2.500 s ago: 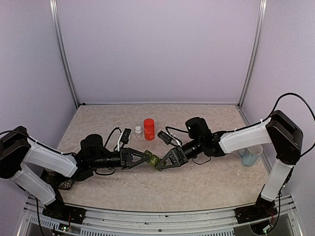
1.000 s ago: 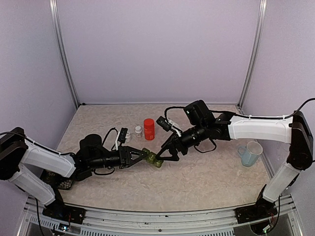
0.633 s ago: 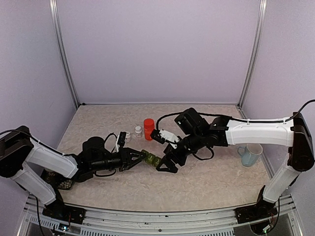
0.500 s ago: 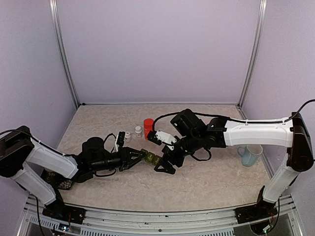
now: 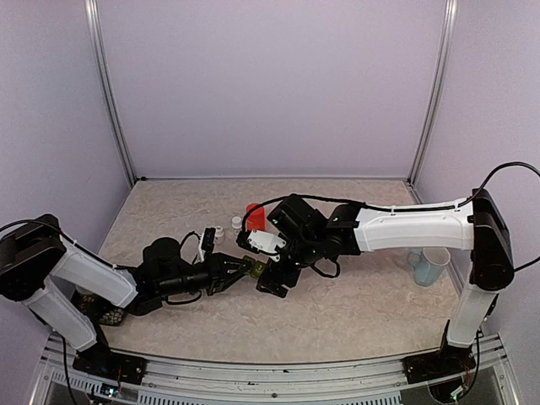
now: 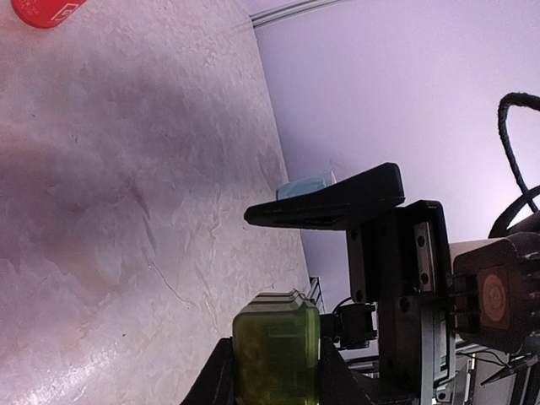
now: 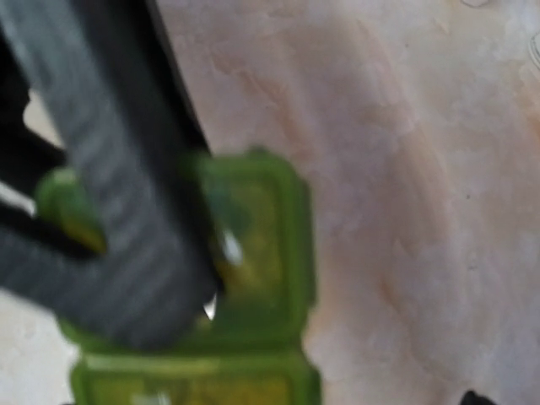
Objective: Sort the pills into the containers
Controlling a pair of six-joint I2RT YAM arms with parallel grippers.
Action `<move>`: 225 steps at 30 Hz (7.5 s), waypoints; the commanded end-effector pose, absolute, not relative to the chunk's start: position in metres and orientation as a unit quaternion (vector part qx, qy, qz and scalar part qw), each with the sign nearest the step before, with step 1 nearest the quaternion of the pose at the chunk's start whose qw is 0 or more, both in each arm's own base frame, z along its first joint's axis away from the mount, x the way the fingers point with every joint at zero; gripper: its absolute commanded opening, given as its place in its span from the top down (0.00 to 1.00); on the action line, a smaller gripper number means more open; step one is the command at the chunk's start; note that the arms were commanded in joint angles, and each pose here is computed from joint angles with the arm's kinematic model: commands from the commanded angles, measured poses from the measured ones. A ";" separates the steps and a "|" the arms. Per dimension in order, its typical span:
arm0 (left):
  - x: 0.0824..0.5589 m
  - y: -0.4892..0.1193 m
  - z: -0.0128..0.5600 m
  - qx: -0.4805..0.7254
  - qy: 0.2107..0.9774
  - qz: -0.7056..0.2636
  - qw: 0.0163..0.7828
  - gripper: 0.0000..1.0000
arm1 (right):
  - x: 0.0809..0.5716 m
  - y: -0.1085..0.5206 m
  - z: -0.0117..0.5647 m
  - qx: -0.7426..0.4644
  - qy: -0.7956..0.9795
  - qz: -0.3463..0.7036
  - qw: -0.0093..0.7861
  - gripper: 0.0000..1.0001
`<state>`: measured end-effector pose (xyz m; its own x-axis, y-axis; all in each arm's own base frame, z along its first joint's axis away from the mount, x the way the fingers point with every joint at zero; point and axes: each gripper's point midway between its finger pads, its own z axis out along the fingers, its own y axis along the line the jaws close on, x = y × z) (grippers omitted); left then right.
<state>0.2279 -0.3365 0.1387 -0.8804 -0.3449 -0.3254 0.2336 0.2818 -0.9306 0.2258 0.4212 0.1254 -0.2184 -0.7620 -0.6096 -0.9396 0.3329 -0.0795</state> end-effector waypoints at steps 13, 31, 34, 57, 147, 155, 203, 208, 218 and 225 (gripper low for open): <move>0.229 -0.337 0.135 -0.051 0.757 -0.604 0.244 0.78 | 0.230 0.439 0.127 -0.561 0.759 0.148 0.295 0.30; 0.228 -0.338 0.137 -0.050 0.756 -0.606 0.243 0.78 | 0.230 0.452 0.124 -0.568 0.755 0.155 0.290 0.27; 0.228 -0.337 0.135 -0.051 0.757 -0.604 0.244 0.78 | 0.228 0.450 0.120 -0.570 0.755 0.153 0.285 0.28; 0.223 -0.323 0.132 -0.059 0.762 -0.593 0.252 0.50 | 0.226 0.434 0.105 -0.568 0.764 0.137 0.274 0.39; 0.191 -0.364 0.200 0.143 0.760 -0.274 0.571 0.01 | 0.241 0.385 0.261 -0.156 0.719 0.613 0.289 0.56; 0.194 -0.379 0.203 0.125 0.760 -0.209 0.603 0.01 | 0.243 0.374 0.277 -0.119 0.707 0.626 0.307 0.56; 0.232 -0.431 0.256 0.148 0.691 -0.188 0.682 0.58 | 0.234 0.365 0.267 -0.086 0.703 0.638 0.303 0.57; 0.232 -0.429 0.257 0.146 0.691 -0.186 0.682 0.69 | 0.232 0.364 0.269 -0.089 0.700 0.639 0.306 0.53; 0.230 -0.415 0.245 0.151 0.699 -0.177 0.676 0.78 | 0.229 0.356 0.263 -0.101 0.712 0.620 0.313 0.30; 0.222 -0.393 0.221 0.206 0.713 -0.118 0.659 0.78 | 0.229 0.322 0.261 -0.107 0.744 0.559 0.351 0.00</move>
<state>0.2269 -0.4087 0.2248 -0.0516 0.0499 -0.9974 0.4587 0.8884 0.0207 0.2287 0.3463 0.2642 -0.7752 0.2424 -0.5833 -0.5312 0.2495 0.8097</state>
